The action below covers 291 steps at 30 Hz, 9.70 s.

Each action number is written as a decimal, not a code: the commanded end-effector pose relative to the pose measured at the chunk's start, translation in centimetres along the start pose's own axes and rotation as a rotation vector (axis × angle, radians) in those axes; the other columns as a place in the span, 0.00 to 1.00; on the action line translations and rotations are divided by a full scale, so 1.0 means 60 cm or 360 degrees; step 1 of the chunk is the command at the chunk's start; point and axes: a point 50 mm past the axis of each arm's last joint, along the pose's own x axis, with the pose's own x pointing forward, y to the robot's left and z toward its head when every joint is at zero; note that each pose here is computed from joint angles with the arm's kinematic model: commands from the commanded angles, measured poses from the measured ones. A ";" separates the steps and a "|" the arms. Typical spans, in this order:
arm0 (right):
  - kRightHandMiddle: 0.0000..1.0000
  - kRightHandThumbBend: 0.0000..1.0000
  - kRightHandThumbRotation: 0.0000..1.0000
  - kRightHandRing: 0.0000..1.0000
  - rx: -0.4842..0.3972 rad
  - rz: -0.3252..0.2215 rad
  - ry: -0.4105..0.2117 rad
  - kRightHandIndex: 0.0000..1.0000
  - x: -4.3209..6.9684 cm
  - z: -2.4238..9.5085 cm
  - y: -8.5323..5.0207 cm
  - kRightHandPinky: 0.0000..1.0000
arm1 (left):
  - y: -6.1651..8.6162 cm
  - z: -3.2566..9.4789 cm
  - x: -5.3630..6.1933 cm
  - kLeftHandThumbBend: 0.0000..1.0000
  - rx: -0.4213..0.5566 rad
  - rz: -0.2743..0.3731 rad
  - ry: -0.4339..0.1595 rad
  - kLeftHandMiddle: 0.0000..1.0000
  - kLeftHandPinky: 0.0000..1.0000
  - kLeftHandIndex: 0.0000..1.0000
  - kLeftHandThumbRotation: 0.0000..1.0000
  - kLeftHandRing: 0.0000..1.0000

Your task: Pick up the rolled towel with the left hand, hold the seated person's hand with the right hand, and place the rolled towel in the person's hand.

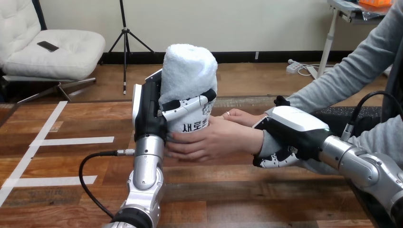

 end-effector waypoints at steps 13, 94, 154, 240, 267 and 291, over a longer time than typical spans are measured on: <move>0.39 0.48 0.02 0.34 -0.0093 -0.0179 -0.0187 0.44 0.027 0.042 -0.066 0.31 | -0.059 0.044 0.023 0.62 -0.0088 -0.0156 -0.0161 0.41 0.37 0.41 0.00 0.39; 0.40 0.48 0.00 0.34 -0.0078 -0.0157 -0.0116 0.45 0.020 0.028 -0.058 0.31 | -0.039 0.014 0.017 1.00 -0.0111 -0.0474 0.0062 0.95 0.97 0.93 0.99 0.94; 0.65 0.95 0.57 0.63 -0.0004 0.0076 0.0031 0.67 0.013 0.017 -0.055 0.56 | 0.046 0.049 -0.061 1.00 -0.0145 -0.0421 -0.0321 1.00 1.00 1.00 0.96 1.00; 0.88 1.00 1.00 0.86 0.0675 -0.0514 -0.0269 0.90 -0.051 0.040 -0.050 0.78 | 0.122 0.055 -0.198 0.84 -0.0059 -0.0280 -0.0390 1.00 1.00 0.94 0.93 1.00; 0.91 1.00 1.00 0.90 0.1061 -0.0765 -0.0526 0.91 -0.091 0.091 -0.025 0.82 | 0.093 0.076 -0.220 0.79 -0.0172 -0.0293 -0.0436 0.93 0.89 0.88 0.92 0.95; 0.95 1.00 1.00 0.94 0.1610 -0.0903 -0.0793 0.95 -0.122 0.160 0.059 0.90 | 0.072 0.102 -0.234 0.76 -0.0341 -0.0342 -0.0519 0.98 0.87 0.98 0.84 0.97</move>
